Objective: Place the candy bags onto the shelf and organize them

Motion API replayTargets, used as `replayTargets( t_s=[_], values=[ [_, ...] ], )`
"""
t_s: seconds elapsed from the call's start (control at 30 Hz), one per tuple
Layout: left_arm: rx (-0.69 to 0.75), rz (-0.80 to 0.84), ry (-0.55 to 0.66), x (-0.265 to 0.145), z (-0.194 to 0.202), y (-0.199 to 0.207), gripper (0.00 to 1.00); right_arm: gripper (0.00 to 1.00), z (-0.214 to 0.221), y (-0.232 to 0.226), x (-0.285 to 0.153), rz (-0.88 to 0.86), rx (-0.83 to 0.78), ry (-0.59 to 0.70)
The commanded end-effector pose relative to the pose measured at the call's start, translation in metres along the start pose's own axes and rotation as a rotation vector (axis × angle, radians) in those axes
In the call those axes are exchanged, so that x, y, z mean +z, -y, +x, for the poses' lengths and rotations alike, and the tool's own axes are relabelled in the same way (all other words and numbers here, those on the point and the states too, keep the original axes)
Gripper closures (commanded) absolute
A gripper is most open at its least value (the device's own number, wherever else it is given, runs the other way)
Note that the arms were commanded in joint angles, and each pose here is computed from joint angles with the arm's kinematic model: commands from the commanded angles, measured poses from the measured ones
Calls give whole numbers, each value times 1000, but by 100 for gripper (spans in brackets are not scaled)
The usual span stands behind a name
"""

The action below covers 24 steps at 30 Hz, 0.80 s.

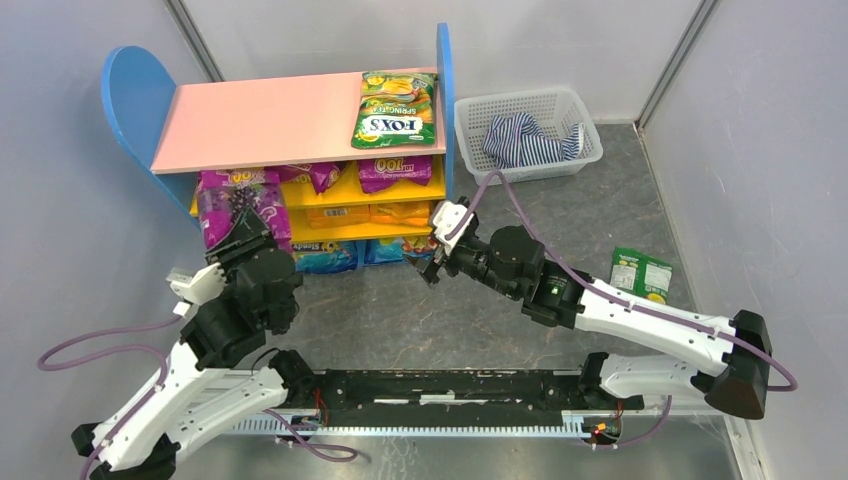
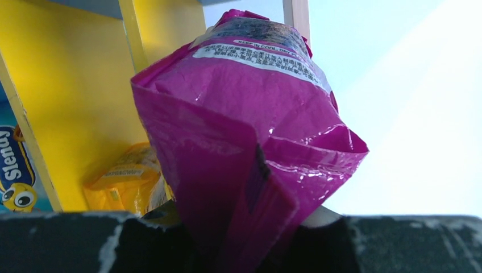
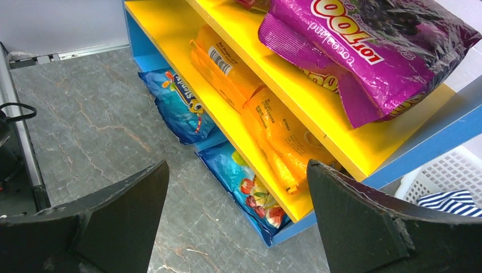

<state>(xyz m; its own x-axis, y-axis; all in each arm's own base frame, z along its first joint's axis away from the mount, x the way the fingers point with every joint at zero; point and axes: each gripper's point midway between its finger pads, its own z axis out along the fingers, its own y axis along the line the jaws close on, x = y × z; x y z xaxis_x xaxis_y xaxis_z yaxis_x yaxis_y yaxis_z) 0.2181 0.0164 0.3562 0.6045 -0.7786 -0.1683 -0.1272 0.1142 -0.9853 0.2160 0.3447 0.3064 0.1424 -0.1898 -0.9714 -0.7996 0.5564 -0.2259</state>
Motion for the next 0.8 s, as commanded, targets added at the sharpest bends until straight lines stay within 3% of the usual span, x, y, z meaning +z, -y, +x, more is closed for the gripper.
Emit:
replayTargets(
  t_s=[0.0, 0.23, 0.47, 0.77],
  values=[
    [-56, 25, 310, 8, -51, 30, 77, 2, -18, 7, 0, 17, -9, 52],
    [-36, -40, 296, 43, -19, 16, 81, 2, -15, 6, -8, 5, -21, 61],
    [-82, -32, 255, 65, -27, 11, 83, 2, -14, 6, -17, -1, -21, 75],
    [-34, -8, 83, 87, -21, 23, 81, 2, -14, 4, -18, -11, -21, 78]
  ],
)
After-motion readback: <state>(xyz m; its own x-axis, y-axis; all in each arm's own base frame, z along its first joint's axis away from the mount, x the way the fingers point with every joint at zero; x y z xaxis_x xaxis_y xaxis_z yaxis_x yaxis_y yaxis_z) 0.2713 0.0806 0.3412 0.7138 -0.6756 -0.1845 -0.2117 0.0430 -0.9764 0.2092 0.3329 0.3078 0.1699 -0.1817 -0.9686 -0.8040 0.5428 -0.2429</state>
